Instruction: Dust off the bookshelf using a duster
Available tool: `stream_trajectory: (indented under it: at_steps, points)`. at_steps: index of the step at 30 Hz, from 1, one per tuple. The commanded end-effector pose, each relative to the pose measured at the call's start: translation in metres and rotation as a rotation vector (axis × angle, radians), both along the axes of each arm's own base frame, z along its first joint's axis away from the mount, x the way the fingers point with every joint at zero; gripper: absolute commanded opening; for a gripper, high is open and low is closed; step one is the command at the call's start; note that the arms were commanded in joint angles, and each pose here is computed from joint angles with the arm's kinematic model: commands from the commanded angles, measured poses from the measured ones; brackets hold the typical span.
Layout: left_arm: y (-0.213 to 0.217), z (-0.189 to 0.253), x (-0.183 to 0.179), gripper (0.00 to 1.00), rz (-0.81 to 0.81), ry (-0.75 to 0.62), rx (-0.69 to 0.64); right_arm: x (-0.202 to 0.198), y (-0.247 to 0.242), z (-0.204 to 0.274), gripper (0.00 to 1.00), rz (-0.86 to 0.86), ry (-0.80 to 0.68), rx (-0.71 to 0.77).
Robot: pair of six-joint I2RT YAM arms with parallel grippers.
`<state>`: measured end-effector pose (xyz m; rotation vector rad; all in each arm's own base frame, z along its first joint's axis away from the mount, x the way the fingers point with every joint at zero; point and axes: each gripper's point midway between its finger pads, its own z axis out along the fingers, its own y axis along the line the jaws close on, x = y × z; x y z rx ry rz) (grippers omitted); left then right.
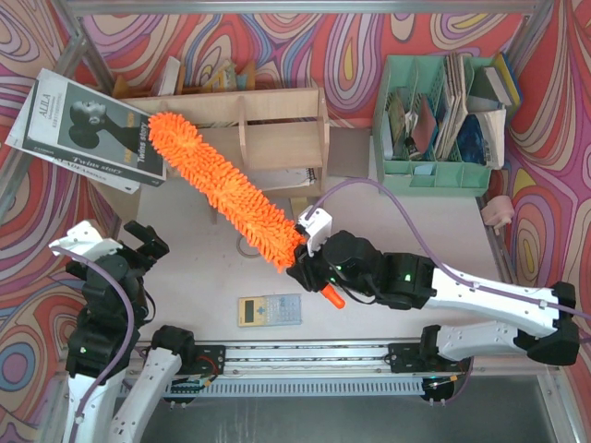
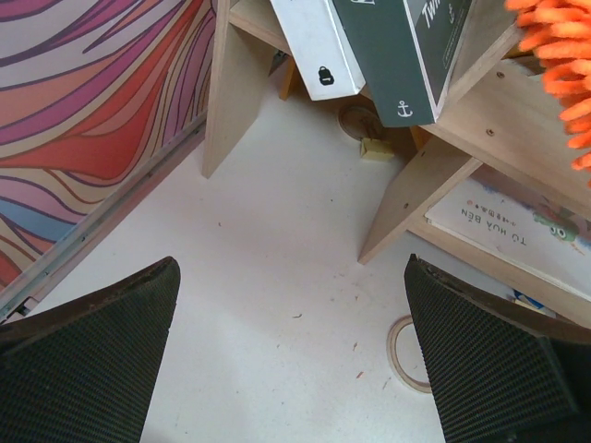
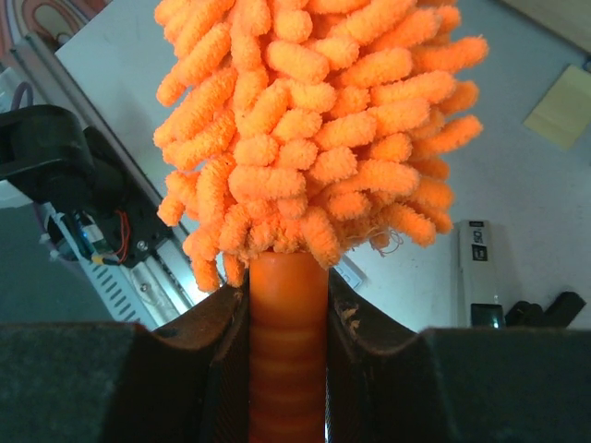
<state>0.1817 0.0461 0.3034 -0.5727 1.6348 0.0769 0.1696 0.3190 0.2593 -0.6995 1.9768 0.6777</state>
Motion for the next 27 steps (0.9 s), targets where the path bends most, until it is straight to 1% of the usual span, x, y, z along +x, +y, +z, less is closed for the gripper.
stream_trajectory:
  at_steps: [1,3,5,11,19,21,24,27]
  points:
    - [0.001,-0.002,-0.002,0.99,0.005,-0.007,-0.005,0.017,-0.010,0.059,0.00,-0.079,-0.156,0.140]
    - [0.001,-0.002,-0.002,0.99,0.006,-0.007,-0.005,0.020,-0.009,0.074,0.00,-0.078,-0.197,0.178]
    - [0.002,-0.001,-0.003,0.98,0.006,-0.010,-0.006,0.020,-0.003,0.077,0.00,-0.060,-0.202,0.175]
    - [0.003,-0.001,-0.005,0.99,0.014,-0.017,-0.008,0.014,0.021,0.043,0.00,0.013,-0.124,0.110]
    - [0.002,-0.002,-0.003,0.98,0.009,-0.008,-0.005,-0.001,0.021,-0.001,0.00,0.066,-0.044,0.010]
    - [0.002,-0.002,-0.003,0.98,0.008,-0.008,-0.005,-0.004,0.019,-0.005,0.00,0.076,-0.042,-0.014]
    - [0.002,-0.002,-0.003,0.98,0.009,-0.008,-0.005,-0.005,0.015,0.008,0.00,0.072,-0.069,0.017]
    - [0.003,-0.002,-0.003,0.99,0.011,-0.009,-0.005,0.000,0.011,0.034,0.00,0.058,-0.132,0.062]
